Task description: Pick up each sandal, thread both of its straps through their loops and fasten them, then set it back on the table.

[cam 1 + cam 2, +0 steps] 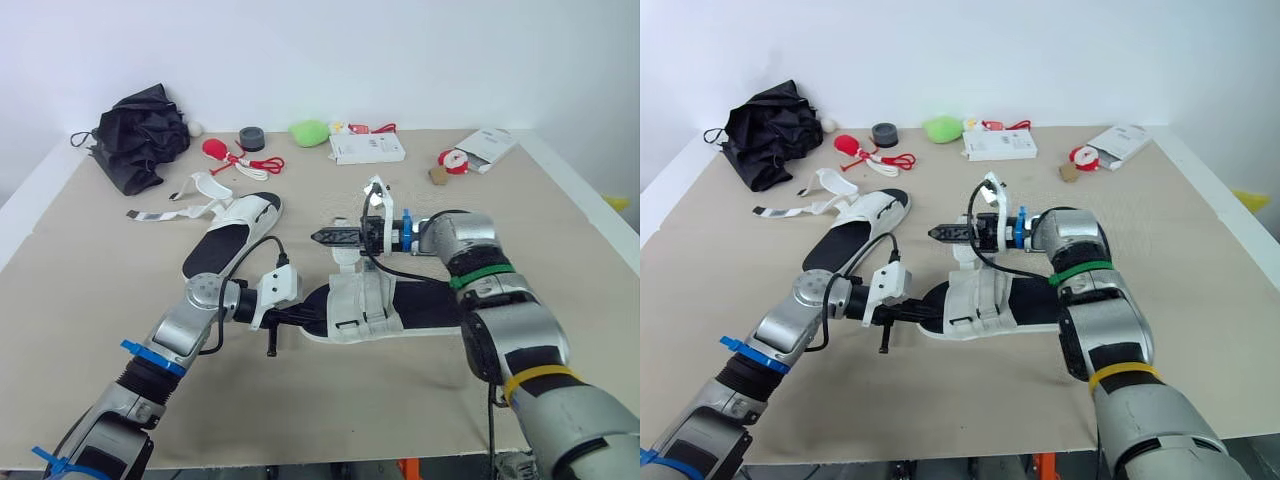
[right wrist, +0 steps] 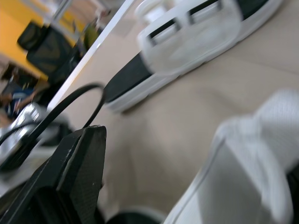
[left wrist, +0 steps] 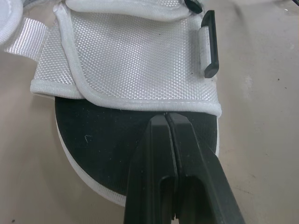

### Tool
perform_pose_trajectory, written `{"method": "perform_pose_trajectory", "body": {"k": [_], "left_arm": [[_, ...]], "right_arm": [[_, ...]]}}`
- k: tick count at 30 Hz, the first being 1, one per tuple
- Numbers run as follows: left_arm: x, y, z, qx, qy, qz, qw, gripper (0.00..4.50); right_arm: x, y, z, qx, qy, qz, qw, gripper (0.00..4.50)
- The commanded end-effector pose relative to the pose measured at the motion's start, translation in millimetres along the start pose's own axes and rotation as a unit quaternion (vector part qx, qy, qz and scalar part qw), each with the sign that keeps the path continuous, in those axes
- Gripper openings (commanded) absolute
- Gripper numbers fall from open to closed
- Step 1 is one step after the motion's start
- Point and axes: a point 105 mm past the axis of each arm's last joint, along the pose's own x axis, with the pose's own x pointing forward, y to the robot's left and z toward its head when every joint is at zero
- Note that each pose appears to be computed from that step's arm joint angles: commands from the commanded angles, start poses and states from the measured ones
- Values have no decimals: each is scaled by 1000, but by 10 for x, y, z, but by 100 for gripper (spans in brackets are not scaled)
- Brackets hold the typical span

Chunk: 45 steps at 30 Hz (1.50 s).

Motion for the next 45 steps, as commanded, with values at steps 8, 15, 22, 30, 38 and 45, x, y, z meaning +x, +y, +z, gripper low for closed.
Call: {"method": "perform_pose_trajectory", "body": {"k": [8,15,22,30,38,45], "left_arm": [[-86,-101,-415,-63,70,9,996,0],[-75,-108,-422,-64,70,8,995,0],[-49,-124,-419,-64,68,4,996,0],[-37,-120,-418,-62,68,0,996,0],[-18,-115,-422,-61,69,-10,996,0],[7,-98,-411,-57,69,-20,996,0]], "right_arm": [[39,10,502,-26,-104,-44,993,445],[74,26,581,-24,-133,-46,990,312],[53,119,620,-28,-140,-7,990,4],[-52,133,544,-147,-107,1,983,4],[-179,657,355,-402,-138,-8,905,4],[-377,1294,326,-625,-194,-24,756,4]]}}
